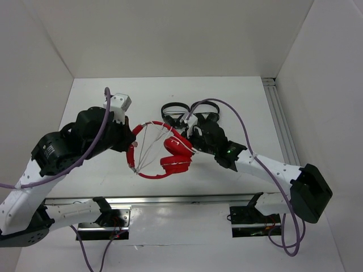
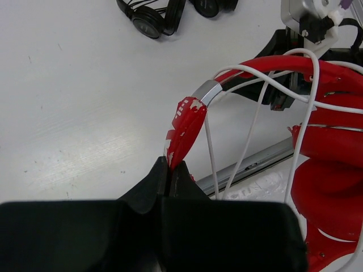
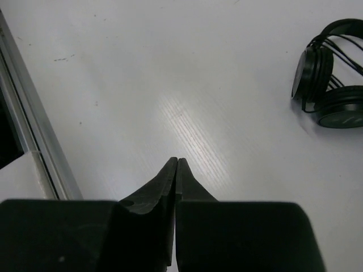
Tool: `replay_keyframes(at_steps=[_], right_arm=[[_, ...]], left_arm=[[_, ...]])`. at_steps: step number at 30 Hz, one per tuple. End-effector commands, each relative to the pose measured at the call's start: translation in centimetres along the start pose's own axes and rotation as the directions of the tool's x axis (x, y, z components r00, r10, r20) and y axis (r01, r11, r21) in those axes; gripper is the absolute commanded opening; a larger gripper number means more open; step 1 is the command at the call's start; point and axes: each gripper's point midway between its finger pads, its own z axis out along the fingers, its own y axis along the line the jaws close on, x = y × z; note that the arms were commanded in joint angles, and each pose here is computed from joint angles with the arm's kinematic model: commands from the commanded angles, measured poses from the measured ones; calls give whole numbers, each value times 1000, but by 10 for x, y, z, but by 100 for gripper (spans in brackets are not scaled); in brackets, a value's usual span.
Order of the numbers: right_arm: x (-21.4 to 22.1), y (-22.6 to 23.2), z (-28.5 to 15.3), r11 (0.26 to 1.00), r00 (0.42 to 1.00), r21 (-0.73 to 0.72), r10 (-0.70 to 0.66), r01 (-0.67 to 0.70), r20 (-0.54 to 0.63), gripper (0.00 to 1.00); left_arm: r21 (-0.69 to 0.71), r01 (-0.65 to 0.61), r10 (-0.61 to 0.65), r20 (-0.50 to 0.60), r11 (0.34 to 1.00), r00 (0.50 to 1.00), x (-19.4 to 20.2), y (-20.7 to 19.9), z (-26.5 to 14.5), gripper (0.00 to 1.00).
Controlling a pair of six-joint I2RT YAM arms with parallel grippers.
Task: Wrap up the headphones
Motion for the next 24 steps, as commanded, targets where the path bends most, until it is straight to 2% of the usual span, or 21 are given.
replay_keyframes(at_steps=[1, 5, 7, 9, 10, 11, 16, 21, 24], right_arm=[[-45, 22, -4, 996, 981, -84, 42, -26, 188, 2], [-42, 32, -4, 990, 971, -130, 82, -54, 223, 2], [-36, 32, -2, 989, 973, -131, 95, -68, 212, 6], [-31, 28, 1, 991, 974, -114, 97, -75, 207, 18], [-29, 25, 1, 991, 974, -99, 111, -93, 199, 35], [-29, 22, 1, 992, 973, -80, 112, -97, 203, 39], [-28, -14, -11, 973, 954, 125, 158, -194, 254, 47], [-33, -58, -29, 912, 928, 281, 210, -299, 306, 63], [-25, -85, -39, 852, 918, 376, 258, -363, 301, 70]], left_arm=[[32, 122, -125, 117, 992, 985, -31, -9, -8, 0], [29, 147, -149, 107, 989, 983, -26, -12, 4, 0], [46, 155, -159, 98, 987, 982, -24, -16, 7, 0], [59, 151, -156, 78, 987, 985, -22, -20, 12, 0], [59, 151, -155, 77, 987, 985, -20, -21, 14, 0], [59, 147, -151, 60, 987, 987, -15, -21, 18, 0], [59, 162, -164, 35, 985, 986, -7, -24, 27, 0], [47, 190, -190, 13, 981, 982, 3, -22, 31, 0], [43, 207, -208, 6, 977, 978, 6, -23, 35, 0]])
